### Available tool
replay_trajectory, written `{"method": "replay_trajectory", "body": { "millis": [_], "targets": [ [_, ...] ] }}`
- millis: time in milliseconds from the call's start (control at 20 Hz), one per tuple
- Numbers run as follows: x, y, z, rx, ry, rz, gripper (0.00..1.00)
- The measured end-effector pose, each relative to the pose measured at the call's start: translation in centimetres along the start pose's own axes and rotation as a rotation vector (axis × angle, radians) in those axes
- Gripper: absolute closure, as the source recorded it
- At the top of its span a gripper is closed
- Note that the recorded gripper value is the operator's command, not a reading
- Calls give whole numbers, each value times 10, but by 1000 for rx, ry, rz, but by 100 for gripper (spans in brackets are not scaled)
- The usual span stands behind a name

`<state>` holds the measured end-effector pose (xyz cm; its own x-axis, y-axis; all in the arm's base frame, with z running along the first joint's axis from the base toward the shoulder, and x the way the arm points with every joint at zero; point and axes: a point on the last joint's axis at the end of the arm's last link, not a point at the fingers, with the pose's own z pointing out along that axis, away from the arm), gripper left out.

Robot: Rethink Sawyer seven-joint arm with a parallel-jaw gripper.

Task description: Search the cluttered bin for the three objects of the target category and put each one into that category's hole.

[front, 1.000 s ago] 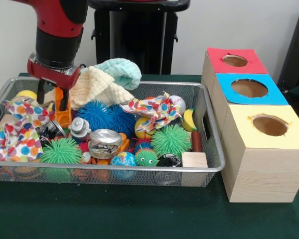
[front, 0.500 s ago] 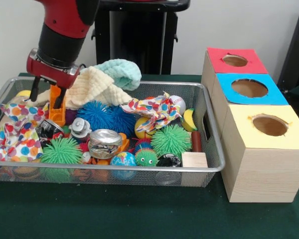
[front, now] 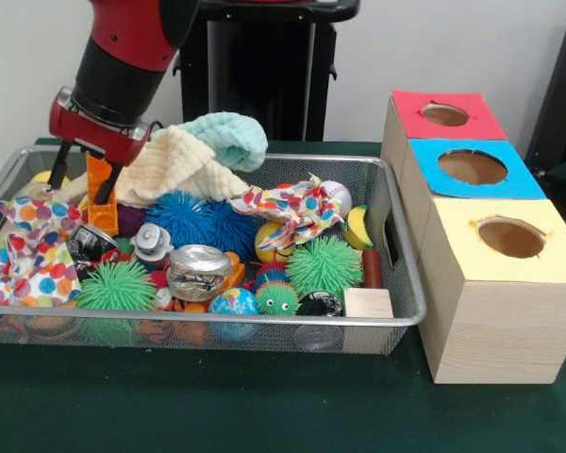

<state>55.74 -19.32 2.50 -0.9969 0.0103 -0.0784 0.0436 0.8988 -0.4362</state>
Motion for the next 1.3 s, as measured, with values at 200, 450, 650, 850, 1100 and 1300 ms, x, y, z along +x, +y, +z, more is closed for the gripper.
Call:
{"method": "replay_trajectory", "body": {
  "millis": [200, 450, 650, 850, 1100, 1300],
  "targets": [
    [-1, -1, 5, -17, -30, 15, 0],
    [2, -11, 13, -97, -11, 148, 0],
    [5, -23, 18, -163, 12, 260, 0],
    [10, -25, 21, -220, 31, 324, 100],
    [13, -12, 18, -243, 40, 311, 100],
    [10, -7, 15, -247, 34, 304, 100]
  ]
}}
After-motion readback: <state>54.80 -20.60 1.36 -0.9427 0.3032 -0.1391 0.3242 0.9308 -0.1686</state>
